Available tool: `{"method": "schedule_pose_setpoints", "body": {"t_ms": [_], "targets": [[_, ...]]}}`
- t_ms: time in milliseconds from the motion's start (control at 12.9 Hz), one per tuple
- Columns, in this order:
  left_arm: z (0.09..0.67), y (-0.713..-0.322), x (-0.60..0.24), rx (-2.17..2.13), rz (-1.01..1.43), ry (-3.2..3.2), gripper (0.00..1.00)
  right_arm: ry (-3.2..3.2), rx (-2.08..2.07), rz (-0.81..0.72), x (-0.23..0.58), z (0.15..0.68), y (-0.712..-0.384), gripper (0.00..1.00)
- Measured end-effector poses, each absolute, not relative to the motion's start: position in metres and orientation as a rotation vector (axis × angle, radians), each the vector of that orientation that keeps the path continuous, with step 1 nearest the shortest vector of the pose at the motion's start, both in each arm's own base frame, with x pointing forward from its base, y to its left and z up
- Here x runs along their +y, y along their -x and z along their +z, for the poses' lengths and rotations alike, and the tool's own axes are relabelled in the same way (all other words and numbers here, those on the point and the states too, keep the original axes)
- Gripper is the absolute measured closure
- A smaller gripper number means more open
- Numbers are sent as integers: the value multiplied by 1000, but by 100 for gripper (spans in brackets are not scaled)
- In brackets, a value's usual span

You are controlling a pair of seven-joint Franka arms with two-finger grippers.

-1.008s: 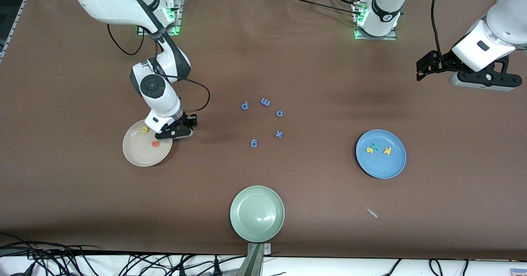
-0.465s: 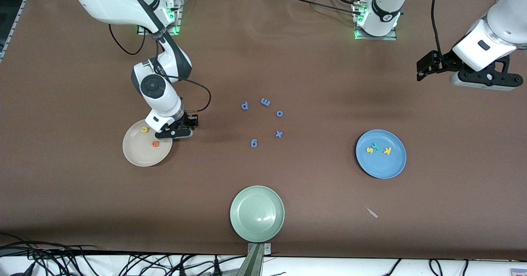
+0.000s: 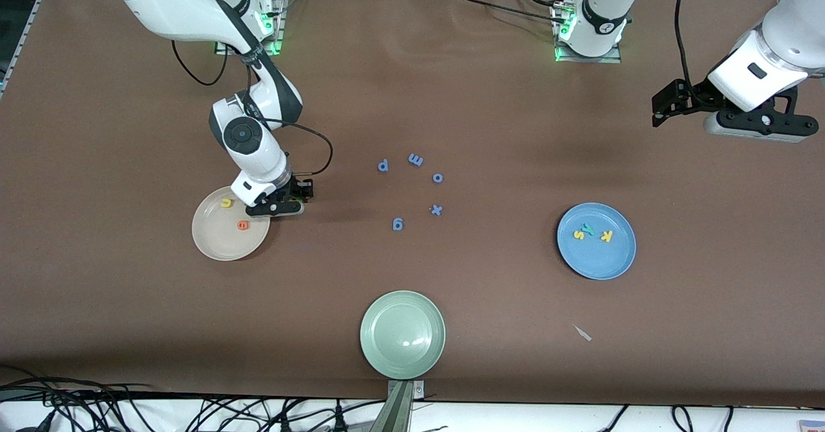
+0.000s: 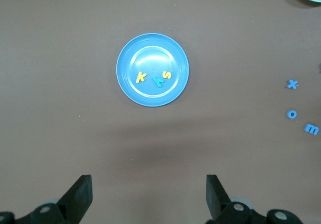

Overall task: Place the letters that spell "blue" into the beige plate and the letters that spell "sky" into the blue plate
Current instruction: 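Carry the green b toward the white plate with the right gripper, then release the b on the white plate and raise the right gripper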

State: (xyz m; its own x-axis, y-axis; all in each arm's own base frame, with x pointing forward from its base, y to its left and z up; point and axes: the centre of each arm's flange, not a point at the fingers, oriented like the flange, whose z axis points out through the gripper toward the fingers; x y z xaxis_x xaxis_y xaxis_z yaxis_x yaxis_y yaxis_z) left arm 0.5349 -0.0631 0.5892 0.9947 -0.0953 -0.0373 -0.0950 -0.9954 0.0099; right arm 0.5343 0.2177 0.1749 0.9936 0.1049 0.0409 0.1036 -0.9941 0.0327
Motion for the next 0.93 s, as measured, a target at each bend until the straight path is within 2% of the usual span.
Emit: {"method": "schedule_pose_setpoints", "body": {"t_ms": [155,310,698,931], "targets": [[589,-535,-64,-152,-59,-3129,0,-3109,162,70,218,174,-534,38],[589,-535,-64,-153,-59,-3129,0,-3115,166,80,222,176,-534,59],[589,-535,-66,-157,-59,-3129,0,-3103,214,77,219,184,-538,62],[589,-535,-66,-157,-58,-3129,0,-3028,369,7,195,234,-560,62]]}}
